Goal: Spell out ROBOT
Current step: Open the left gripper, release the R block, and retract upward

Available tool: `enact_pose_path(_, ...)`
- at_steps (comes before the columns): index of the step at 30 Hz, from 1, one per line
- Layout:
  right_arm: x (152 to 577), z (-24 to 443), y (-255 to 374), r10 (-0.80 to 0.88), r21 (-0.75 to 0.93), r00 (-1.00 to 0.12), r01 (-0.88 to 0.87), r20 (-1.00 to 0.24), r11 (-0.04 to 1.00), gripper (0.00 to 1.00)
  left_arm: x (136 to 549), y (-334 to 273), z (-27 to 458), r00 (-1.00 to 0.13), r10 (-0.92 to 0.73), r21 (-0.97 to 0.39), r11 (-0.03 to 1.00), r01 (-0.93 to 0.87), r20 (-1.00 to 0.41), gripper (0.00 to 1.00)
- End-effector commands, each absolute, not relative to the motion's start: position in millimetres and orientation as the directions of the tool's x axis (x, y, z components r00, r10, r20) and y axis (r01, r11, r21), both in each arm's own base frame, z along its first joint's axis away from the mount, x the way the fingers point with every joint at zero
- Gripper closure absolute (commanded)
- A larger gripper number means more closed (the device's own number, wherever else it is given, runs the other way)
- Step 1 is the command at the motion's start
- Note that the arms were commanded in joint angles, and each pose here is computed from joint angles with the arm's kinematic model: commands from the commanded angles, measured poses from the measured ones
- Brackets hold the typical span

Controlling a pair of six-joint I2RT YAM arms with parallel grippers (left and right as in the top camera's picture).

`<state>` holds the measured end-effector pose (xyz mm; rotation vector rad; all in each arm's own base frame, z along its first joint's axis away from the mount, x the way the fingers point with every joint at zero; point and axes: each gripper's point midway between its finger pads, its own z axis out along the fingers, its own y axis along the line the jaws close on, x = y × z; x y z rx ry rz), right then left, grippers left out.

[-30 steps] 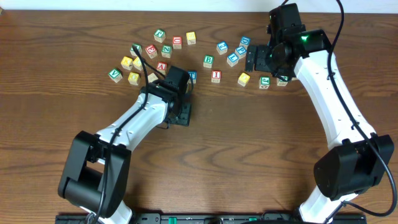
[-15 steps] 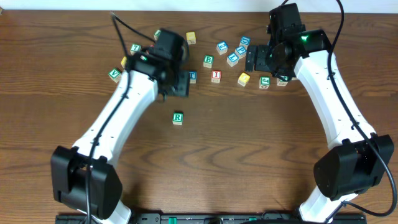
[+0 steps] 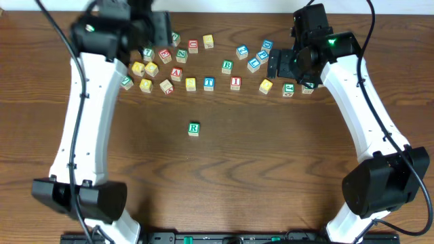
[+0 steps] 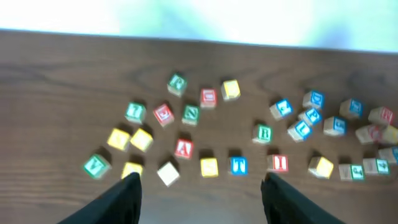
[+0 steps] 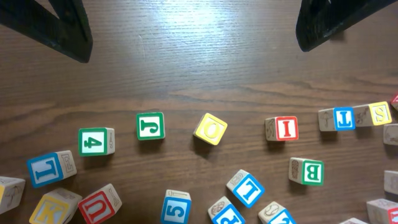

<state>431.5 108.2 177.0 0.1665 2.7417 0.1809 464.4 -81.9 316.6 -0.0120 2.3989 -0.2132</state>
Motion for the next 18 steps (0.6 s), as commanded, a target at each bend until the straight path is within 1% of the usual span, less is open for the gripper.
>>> enact_pose_path(1,432.3,175.1,111.0,0.141,0.146,-0.92,0.093,-0.367,0.985,0.01,490.3,-75.5,303.4,-0.759,-0.01,-0.094,0.993,0.068,-0.651,0.39)
enact_pose_path(4,432.3,175.1,111.0,0.141,0.146,-0.92,0.093,-0.367,0.985,0.01,504.9,-69.5,288.0,-0.774,0.016,-0.042,0.998,0.055,-0.633,0.38)
enact_pose_path(8,432.3,175.1,111.0,0.141,0.146,-0.92,0.093,-0.367,0.985,0.01,516.8,-50.5,252.0,-0.816,0.019,0.053,0.998,-0.015,-0.578,0.4)
enact_pose_path(14,432.3,175.1,111.0,0.141,0.146,-0.92,0.093,-0.367,0.985,0.01,516.7,-31.7,213.0,-0.875,-0.004,0.074,0.996,-0.045,-0.485,0.39)
enact_pose_path(18,432.3,175.1,111.0,0.141,0.146,-0.92,0.093,-0.367,0.985,0.01,505.4,-11.8,180.7,-0.92,-0.091,0.066,0.99,-0.125,-0.382,0.4)
